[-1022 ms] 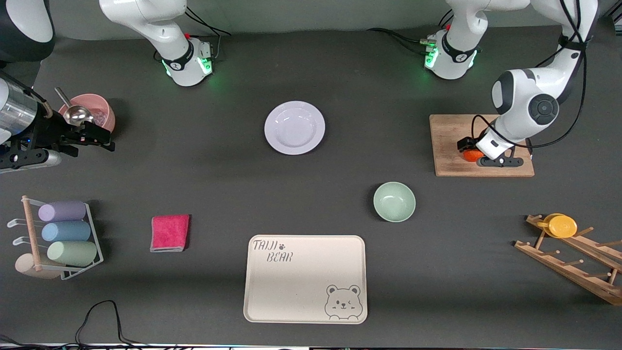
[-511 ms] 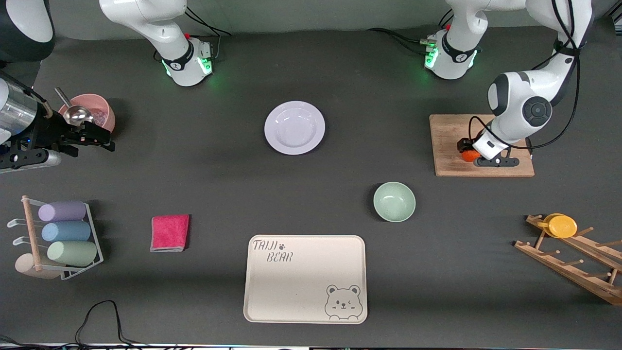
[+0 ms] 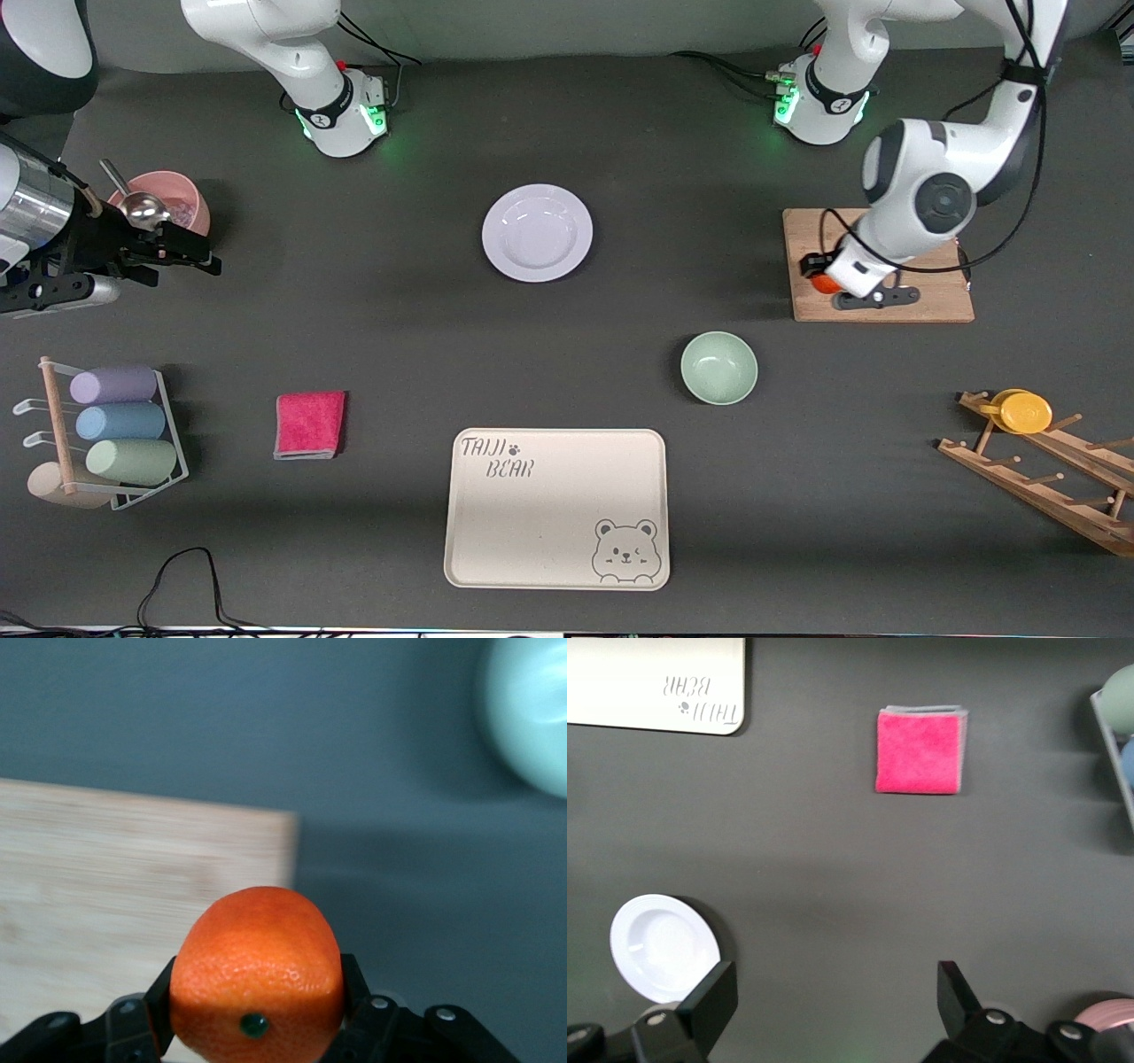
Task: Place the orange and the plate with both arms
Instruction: 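Carry the orange onto the white plate with the left gripper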
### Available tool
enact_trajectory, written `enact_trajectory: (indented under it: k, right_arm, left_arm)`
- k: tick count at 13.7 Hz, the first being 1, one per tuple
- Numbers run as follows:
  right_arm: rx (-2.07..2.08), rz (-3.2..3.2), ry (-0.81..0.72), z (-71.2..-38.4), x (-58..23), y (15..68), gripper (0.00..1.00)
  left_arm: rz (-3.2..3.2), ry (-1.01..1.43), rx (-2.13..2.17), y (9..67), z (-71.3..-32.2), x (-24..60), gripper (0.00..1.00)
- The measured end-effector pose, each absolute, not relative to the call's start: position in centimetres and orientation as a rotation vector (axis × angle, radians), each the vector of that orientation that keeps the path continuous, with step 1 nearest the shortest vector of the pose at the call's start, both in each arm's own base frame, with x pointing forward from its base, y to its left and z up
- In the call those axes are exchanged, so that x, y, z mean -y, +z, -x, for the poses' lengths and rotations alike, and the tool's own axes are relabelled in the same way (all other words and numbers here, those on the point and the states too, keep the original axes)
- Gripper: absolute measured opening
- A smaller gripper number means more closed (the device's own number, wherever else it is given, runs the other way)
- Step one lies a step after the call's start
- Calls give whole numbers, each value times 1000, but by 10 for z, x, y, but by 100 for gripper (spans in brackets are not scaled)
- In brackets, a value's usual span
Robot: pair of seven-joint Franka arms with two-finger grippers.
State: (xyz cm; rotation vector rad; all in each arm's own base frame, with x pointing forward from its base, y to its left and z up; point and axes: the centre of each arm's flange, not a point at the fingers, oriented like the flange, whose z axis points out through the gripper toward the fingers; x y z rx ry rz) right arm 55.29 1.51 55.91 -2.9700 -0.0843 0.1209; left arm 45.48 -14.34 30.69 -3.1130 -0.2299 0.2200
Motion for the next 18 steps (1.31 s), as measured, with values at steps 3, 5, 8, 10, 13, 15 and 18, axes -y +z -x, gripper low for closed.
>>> enact_trajectory:
  k: [3, 5, 8, 10, 13, 15, 18]
  right_arm:
    - [19, 2829, 220, -553, -21, 519, 100]
    - [-58, 2749, 256, -551, -18, 484, 100]
    - [-166, 2633, 308, -538, -22, 433, 100]
    - [-216, 2571, 317, -528, -26, 403, 100]
    - [-216, 2460, 338, -510, -33, 366, 100]
    - [-213, 2422, 354, -500, -33, 348, 100]
    - [-201, 2365, 351, -498, -36, 333, 100]
  left_arm:
    - [3129, 131, 383, 342, -422, 290, 73]
    - [3144, 135, 468, 349, -389, 376, 73]
    - [3172, 207, 536, 339, -359, 483, 73]
    - [3188, 273, 501, 308, -335, 542, 73]
    - [3204, 278, 459, 251, -295, 589, 73]
    - [3173, 261, 464, 224, -290, 595, 73]
    - [3154, 233, 516, 223, -313, 592, 99]
